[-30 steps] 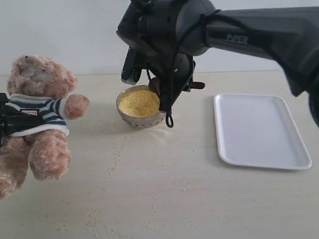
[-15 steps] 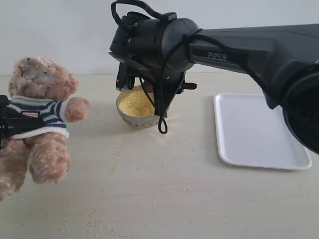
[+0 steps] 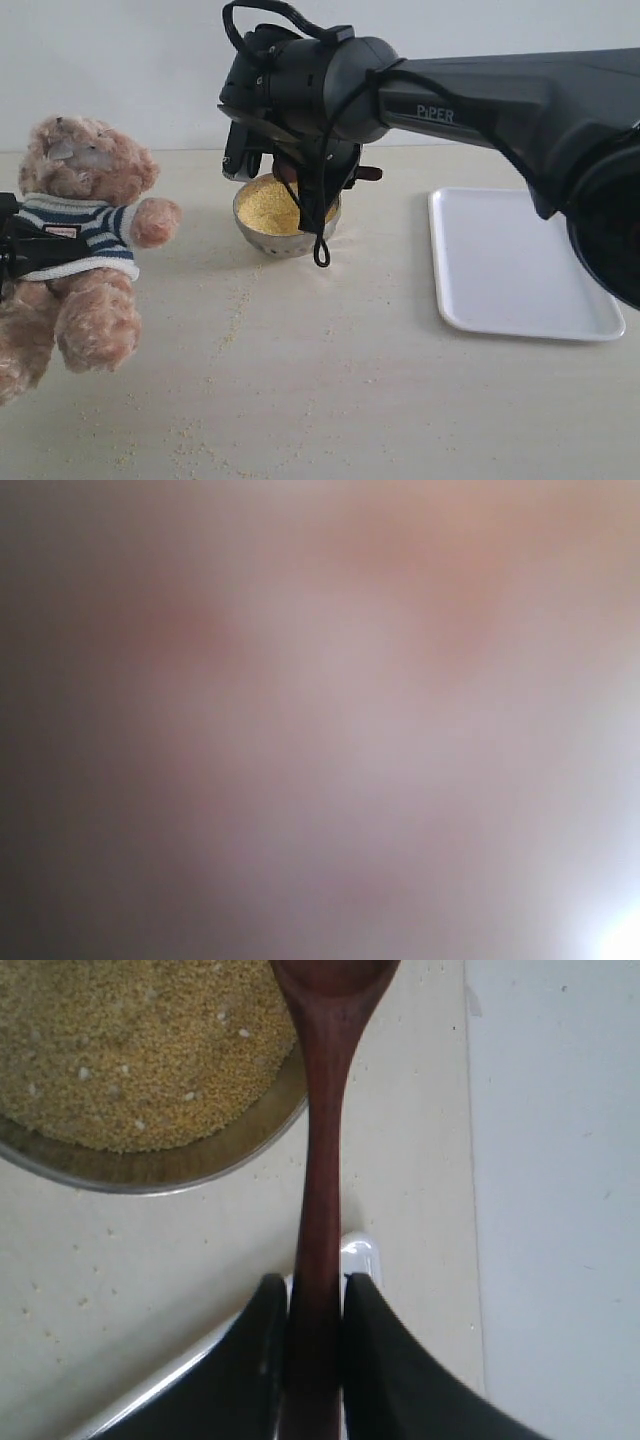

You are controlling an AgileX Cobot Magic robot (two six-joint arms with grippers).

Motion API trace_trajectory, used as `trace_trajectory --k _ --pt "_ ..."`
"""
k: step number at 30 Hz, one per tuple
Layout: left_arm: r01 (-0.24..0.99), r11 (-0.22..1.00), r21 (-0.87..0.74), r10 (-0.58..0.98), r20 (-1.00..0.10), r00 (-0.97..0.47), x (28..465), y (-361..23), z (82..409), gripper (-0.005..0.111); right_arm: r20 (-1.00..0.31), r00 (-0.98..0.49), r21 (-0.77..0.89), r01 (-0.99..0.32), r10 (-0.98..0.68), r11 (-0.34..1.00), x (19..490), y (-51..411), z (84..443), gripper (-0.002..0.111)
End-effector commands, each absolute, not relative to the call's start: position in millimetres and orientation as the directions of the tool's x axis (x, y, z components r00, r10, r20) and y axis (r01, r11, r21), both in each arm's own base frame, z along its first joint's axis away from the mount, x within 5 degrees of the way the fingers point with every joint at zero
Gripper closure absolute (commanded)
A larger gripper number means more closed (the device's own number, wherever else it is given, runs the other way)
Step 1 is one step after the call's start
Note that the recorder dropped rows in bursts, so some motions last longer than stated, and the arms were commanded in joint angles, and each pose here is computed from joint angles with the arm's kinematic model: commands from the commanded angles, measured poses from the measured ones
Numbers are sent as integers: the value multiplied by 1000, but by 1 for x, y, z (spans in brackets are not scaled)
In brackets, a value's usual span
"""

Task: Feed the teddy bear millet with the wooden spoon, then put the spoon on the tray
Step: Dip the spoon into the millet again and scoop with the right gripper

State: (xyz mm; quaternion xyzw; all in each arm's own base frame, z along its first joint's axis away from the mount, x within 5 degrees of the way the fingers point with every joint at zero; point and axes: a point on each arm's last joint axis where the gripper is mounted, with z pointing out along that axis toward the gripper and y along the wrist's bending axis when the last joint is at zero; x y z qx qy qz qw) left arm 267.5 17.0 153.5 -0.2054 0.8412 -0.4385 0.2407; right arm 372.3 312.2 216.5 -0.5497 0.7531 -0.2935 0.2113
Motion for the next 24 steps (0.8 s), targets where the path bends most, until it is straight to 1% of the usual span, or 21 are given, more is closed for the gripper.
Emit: trace_trajectory --k 1,6,24 --pt "-105 525 -845 -550 -242 -799 268 17 158 102 -13 -311 -674 -699 -950 238 374 311 220 108" --pt "-89 542 -836 -535 -262 -803 268 17 157 102 -40 -347 -632 -718 -937 293 379 302 211 108" --pt "-92 545 -833 -537 -263 -802 268 17 157 102 -12 -389 -594 -738 -921 320 375 299 207 108"
